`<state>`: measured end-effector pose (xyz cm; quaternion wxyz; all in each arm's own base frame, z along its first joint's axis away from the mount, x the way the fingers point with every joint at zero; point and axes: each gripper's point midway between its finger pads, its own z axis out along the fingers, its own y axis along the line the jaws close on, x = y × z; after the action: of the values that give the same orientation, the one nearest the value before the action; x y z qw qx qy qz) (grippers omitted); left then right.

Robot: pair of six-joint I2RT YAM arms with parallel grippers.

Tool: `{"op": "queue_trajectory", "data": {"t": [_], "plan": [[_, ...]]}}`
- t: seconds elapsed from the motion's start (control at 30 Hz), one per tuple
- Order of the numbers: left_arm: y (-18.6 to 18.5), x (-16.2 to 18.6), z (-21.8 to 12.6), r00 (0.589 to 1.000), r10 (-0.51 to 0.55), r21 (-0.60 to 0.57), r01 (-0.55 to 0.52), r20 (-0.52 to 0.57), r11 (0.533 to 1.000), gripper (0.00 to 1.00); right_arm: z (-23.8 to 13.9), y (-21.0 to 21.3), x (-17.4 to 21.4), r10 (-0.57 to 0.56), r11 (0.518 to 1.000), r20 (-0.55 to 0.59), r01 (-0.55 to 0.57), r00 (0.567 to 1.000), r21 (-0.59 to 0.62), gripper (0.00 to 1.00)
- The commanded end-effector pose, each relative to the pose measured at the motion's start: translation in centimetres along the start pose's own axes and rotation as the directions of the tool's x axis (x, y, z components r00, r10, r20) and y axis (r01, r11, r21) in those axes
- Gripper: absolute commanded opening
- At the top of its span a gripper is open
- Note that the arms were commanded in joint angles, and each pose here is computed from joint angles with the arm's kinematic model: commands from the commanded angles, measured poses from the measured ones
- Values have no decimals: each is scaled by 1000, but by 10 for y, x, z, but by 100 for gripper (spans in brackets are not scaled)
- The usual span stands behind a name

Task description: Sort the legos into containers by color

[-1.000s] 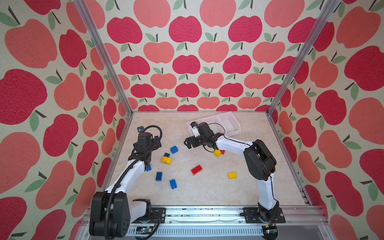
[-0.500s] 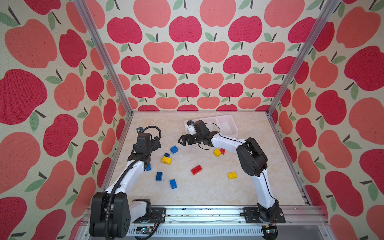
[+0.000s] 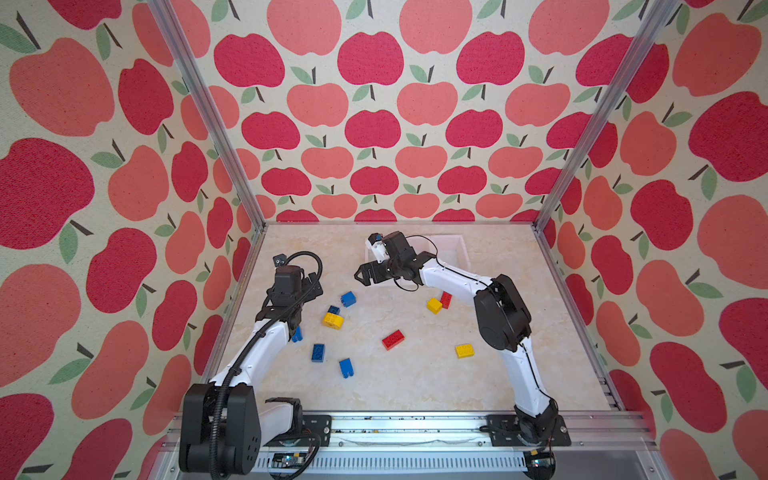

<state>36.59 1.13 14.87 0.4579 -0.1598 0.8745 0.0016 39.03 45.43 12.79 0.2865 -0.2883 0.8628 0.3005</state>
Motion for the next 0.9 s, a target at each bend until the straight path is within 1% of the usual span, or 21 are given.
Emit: {"op": "queue_trajectory", "data": {"t": [0.0,0.2,0.33,0.47,0.57,0.63,0.87], "plan": [[-9,-1,0,1000,3,20,-2,-16,1000,99,-56,-45,-12,-61,977,7,58,998,207,93],[-20,-1,1,1000,14,41,-14,-15,999,99,-101,-115,-6,-33,915,13,25,999,403,87],[-28,-2,1,1000,16,55,-16,-14,998,99,-117,-155,2,-4,861,15,-4,1000,508,78],[-35,-1,0,1000,21,70,-20,-16,997,99,-116,-186,15,44,835,-4,-35,999,549,71],[-38,0,1,1000,26,74,-24,-17,997,99,-110,-199,24,68,825,-31,-39,997,564,67],[-38,0,1,999,27,74,-26,-18,997,99,-105,-204,29,76,821,-47,-36,996,570,65],[-40,0,2,999,28,75,-26,-20,997,99,-91,-210,45,128,818,-78,-61,989,572,49]]}}
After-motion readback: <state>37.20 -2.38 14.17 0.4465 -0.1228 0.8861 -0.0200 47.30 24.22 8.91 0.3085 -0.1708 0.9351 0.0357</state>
